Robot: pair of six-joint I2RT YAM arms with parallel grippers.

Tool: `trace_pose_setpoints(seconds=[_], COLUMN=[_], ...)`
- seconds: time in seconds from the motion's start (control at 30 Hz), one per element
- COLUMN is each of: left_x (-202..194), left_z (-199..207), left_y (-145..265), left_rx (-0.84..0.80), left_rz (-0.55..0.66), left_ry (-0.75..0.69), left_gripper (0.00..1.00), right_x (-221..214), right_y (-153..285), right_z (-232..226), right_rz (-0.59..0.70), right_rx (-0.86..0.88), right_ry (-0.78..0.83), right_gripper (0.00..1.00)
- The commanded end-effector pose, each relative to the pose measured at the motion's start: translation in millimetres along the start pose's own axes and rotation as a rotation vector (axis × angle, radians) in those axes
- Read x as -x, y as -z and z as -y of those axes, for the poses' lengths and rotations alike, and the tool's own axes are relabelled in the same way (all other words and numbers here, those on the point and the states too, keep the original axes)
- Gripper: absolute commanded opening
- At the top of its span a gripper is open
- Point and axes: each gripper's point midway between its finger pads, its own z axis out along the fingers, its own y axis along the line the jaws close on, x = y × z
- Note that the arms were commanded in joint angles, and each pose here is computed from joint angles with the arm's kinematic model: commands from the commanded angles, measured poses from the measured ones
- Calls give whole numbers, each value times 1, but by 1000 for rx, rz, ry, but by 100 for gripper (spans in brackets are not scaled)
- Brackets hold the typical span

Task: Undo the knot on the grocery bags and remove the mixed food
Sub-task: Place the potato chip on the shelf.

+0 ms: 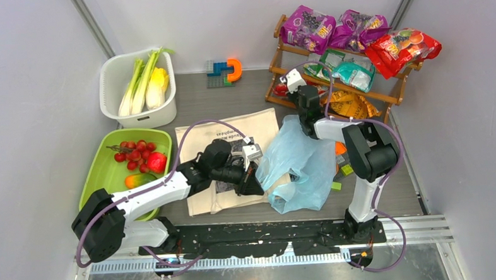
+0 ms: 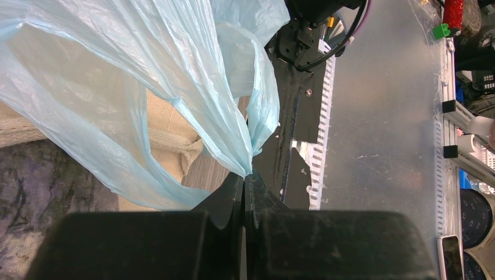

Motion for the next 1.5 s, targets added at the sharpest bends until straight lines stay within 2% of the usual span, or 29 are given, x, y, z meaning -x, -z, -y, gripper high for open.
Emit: trace_pose_setpoints(seconds=[0.0,0.23,0.5,0.57,0.6,0.63,0.67,0.7,0.73,0.77,0.8,0.83,0.93,1.1,1.37,1.47], left_x=[20,20,24,27,29,31,32,32,33,35,36,37,37,29,12,-3], left_z=[5,4,2,1,-1,-2,-2,-2,-3,-3,-4,-5,-4,-2,-6,-19], left_y=[-2,-4,-4,-4,-4,-4,-3,-2,-1,0,2,3,10,24,67,92], left_rx=[-14,-17,-5,10,21,27,33,41,49,59,71,81,105,144,314,459], left_rz=[30,25,33,42,46,50,47,42,42,45,48,53,59,55,67,70], left_ry=[-46,-35,-32,-32,-31,-32,-30,-28,-29,-32,-39,-44,-61,-85,-112,-89], left_gripper=[0,0,0,0,3,12,27,42,54,62,67,70,78,98,100,100], right_x=[89,90,78,71,73,68,72,72,72,72,71,73,72,71,67,79], right_y=[0,-8,-21,-19,-16,-13,-8,-2,1,6,9,15,25,47,84,106], right_z=[60,73,63,58,58,55,58,59,58,59,57,57,53,45,33,35], right_rz=[280,309,294,276,280,273,283,285,286,290,287,294,283,283,232,233], right_rx=[-207,-319,-309,-283,-278,-265,-265,-258,-252,-242,-232,-216,-182,-119,-16,35], right_ry=[-112,-132,-151,-150,-159,-158,-170,-173,-181,-183,-188,-189,-200,-227,-281,-330], right_gripper=[5,5,5,17,37,49,68,79,83,88,91,99,96,95,96,96])
